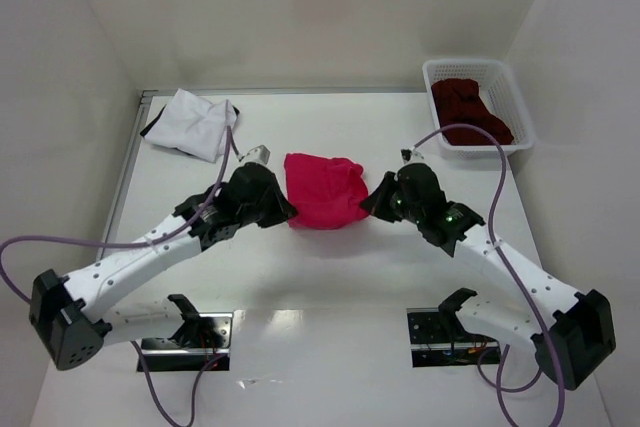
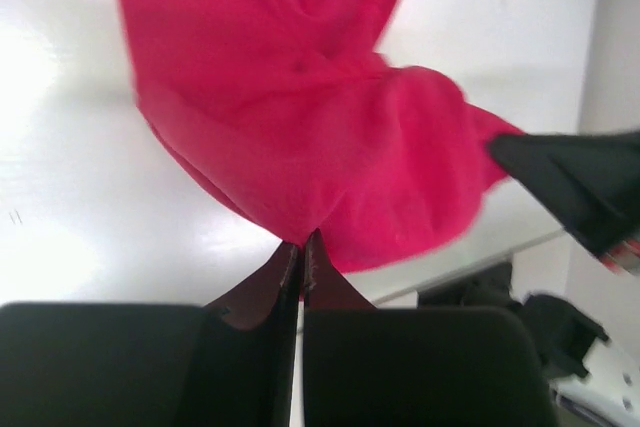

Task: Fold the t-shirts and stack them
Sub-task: Fold the long partially folded tshirt into a neat square

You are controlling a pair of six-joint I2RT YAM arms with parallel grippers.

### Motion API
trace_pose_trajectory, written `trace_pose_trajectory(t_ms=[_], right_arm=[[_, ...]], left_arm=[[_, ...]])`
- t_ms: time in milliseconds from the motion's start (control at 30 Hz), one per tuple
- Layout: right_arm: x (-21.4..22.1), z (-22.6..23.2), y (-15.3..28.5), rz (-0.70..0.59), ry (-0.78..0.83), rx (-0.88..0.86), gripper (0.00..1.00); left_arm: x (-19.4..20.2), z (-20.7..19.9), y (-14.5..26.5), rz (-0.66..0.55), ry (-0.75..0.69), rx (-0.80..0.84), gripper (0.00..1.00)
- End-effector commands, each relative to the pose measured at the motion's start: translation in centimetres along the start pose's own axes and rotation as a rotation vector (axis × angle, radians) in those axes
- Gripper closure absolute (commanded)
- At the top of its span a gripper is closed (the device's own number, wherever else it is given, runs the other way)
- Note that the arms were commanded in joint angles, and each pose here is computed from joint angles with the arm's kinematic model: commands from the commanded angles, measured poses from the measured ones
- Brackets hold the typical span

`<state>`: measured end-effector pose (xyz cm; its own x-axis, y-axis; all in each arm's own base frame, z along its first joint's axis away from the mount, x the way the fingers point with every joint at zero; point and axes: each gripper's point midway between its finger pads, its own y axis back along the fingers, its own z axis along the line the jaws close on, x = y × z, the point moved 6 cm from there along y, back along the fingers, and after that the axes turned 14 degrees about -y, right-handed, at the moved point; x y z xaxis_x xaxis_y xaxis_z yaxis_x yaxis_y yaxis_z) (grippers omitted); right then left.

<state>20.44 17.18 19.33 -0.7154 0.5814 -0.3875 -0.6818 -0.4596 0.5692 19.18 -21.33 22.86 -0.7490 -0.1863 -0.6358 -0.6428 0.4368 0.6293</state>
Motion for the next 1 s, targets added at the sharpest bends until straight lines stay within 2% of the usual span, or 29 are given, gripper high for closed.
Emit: trace_pose_trajectory(t_ms=[0,133,400,733,800,967], right_arm=[[-3.4,2.5,-0.2,-0.104,-0.001,-0.034,1.00],[-5.5,3.5,-1.7,-0.120,0.012,-0.040,1.00],[-7.1,4.1,-6.7,-0.103,0.020,0.000,1.00],[-12.6,6.5,-10.6,-0.135,0.000,-0.048,1.00],[-13.1,6.1,-11.8,-0.131,-0.008,-0.029,1.00],[-14.4,5.8,-14.2,-0.131,-0.020,-0.015,0.97]], left_arm=[[-2.4,-0.2,-1.6,-0.009,-0.032,-0.010,1.00],[-5.0,0.8,-3.9,-0.012,-0.026,-0.023,1.00],[-9.9,4.0,-7.9,0.010,-0.010,-0.043,1.00],[-13.3,6.5,-12.6,0.048,-0.004,-0.038,1.00],[-14.9,7.1,-12.9,0.024,0.001,-0.040,1.00],[-15.9,8.9,-15.7,0.050,0.016,-0.047,1.00]])
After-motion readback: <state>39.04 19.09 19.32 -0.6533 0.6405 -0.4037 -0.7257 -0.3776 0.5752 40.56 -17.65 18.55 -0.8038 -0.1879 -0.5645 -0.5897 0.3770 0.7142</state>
